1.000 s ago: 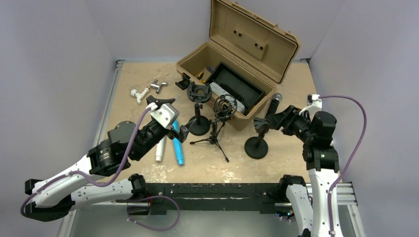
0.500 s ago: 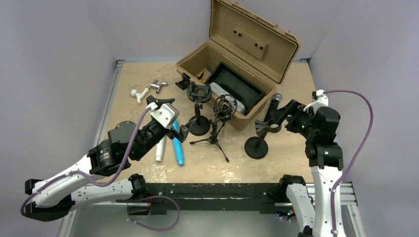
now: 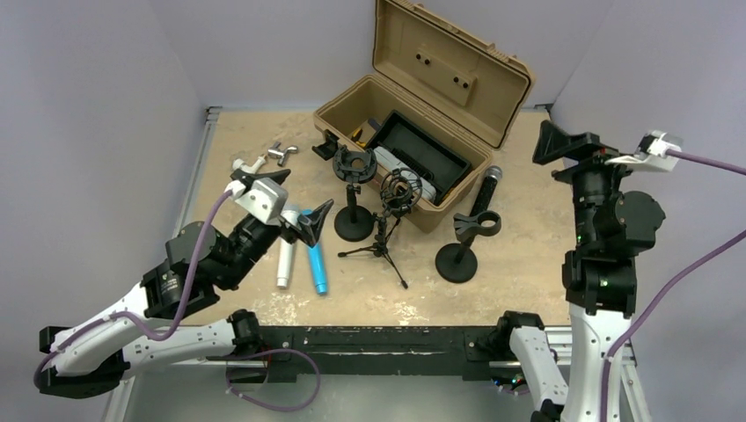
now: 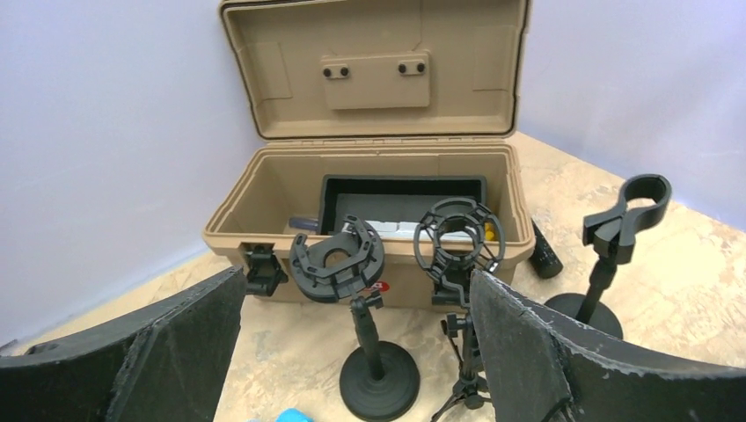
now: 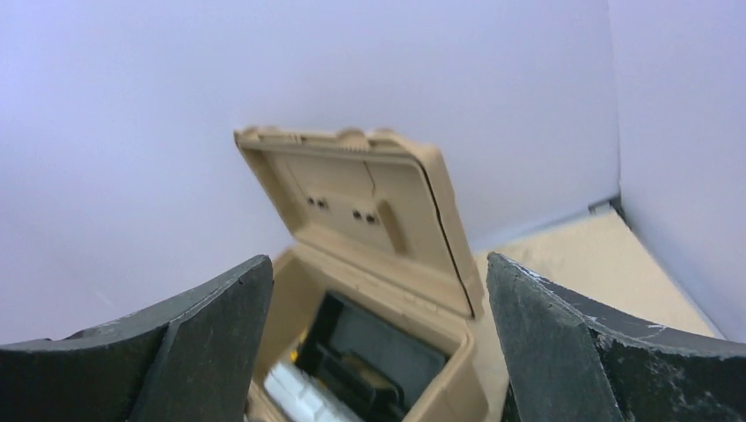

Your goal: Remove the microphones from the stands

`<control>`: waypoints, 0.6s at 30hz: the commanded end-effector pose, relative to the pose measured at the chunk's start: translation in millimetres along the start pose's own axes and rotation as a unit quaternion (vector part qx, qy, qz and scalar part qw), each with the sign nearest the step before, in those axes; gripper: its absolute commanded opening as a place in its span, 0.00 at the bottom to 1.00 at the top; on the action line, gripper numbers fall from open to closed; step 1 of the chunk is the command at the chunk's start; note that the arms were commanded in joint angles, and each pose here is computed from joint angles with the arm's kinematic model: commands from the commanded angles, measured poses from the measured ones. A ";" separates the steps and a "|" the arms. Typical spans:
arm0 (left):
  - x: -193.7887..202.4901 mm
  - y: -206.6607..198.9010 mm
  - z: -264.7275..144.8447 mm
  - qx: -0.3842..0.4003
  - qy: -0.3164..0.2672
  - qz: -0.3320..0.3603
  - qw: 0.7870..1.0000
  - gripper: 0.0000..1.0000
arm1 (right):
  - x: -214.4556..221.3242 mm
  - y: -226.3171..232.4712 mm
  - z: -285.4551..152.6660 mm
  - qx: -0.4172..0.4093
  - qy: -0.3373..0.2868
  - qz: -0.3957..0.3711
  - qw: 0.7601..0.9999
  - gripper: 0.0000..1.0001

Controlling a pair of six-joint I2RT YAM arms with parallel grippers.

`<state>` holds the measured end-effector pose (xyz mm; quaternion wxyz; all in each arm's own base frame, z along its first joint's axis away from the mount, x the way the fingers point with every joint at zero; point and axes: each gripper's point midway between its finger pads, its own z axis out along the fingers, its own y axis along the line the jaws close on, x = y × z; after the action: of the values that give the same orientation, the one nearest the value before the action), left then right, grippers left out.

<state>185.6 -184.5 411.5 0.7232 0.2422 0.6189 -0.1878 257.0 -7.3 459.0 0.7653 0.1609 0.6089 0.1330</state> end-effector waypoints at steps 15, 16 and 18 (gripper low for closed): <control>-41.1 93.0 -69.0 -0.168 -0.127 -0.109 0.971 1.00 | -87.6 42.7 -18.2 -0.098 -0.214 0.047 0.971 0.91; -39.6 95.2 -71.4 -0.171 -0.127 -0.106 0.971 1.00 | -81.6 44.2 -19.4 -0.107 -0.211 0.046 0.970 0.91; -46.6 102.2 -77.9 -0.180 -0.144 -0.112 0.967 1.00 | -74.0 46.1 -20.9 -0.117 -0.207 0.047 0.970 0.91</control>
<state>175.4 -76.5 452.2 0.7973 0.0378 0.5699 -0.1952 223.5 -3.3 539.7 0.8742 0.1429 0.4269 0.1817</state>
